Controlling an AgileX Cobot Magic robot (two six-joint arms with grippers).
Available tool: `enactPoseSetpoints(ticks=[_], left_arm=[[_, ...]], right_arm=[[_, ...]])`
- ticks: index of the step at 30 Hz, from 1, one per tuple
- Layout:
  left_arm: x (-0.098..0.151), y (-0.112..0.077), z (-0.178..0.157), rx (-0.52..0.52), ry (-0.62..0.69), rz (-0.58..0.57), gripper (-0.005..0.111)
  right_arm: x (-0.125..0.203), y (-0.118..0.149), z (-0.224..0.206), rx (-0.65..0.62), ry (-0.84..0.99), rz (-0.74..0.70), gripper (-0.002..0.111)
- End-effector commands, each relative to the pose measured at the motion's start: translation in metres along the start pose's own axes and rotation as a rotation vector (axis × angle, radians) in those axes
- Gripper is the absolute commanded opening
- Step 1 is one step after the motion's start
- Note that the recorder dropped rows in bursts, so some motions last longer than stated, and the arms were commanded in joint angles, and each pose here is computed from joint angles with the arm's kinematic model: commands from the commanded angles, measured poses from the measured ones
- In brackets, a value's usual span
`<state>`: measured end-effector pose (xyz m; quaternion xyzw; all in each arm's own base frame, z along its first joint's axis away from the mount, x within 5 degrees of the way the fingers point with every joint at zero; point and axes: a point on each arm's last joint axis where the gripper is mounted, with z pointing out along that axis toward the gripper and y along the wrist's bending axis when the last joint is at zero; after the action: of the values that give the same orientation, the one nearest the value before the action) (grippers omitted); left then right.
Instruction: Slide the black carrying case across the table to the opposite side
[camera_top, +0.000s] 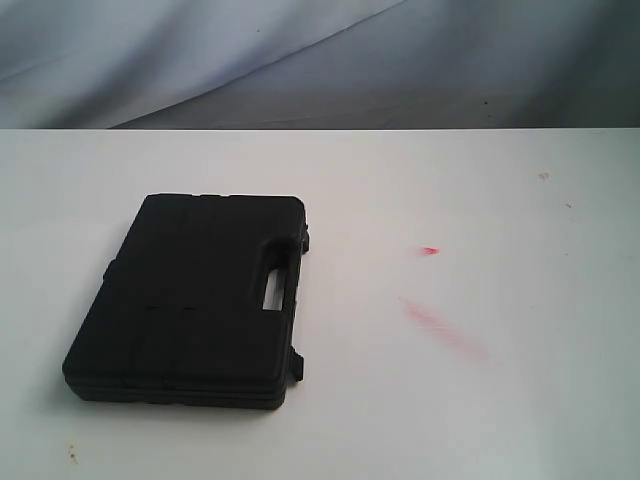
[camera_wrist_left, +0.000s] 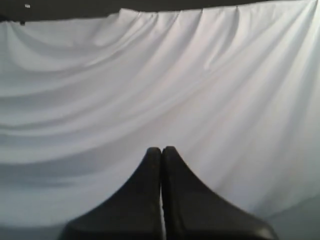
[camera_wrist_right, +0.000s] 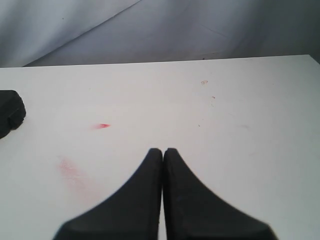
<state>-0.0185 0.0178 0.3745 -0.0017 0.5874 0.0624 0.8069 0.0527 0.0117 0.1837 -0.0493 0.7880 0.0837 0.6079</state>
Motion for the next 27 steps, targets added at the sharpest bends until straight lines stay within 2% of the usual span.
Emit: enactPoseSetpoints(ticks=[1, 8, 16, 20, 23, 27], left_arm=[[0.008, -0.006, 0.013, 0.071, 0.281, 0.061, 0.0], [0.014, -0.01, 0.036, 0.094, 0.63, 0.064, 0.0], [0.031, -0.016, 0.069, 0.06, 1.054, 0.061, 0.0], [0.04, -0.025, 0.095, 0.061, 1.166, 0.006, 0.0], [0.049, -0.044, 0.116, 0.157, 1.267, -0.111, 0.0], [0.065, -0.054, 0.145, 0.168, 1.373, -0.122, 0.0]], right_arm=[[0.0, 0.0, 0.0, 0.002, -0.005, 0.007, 0.0], [0.0, 0.0, 0.0, 0.002, -0.005, 0.007, 0.0], [0.0, 0.0, 0.0, 0.002, -0.005, 0.007, 0.0], [0.0, 0.0, 0.0, 0.002, -0.005, 0.007, 0.0], [0.0, 0.0, 0.0, 0.002, -0.005, 0.007, 0.0], [0.0, 0.0, 0.0, 0.002, -0.005, 0.007, 0.0]])
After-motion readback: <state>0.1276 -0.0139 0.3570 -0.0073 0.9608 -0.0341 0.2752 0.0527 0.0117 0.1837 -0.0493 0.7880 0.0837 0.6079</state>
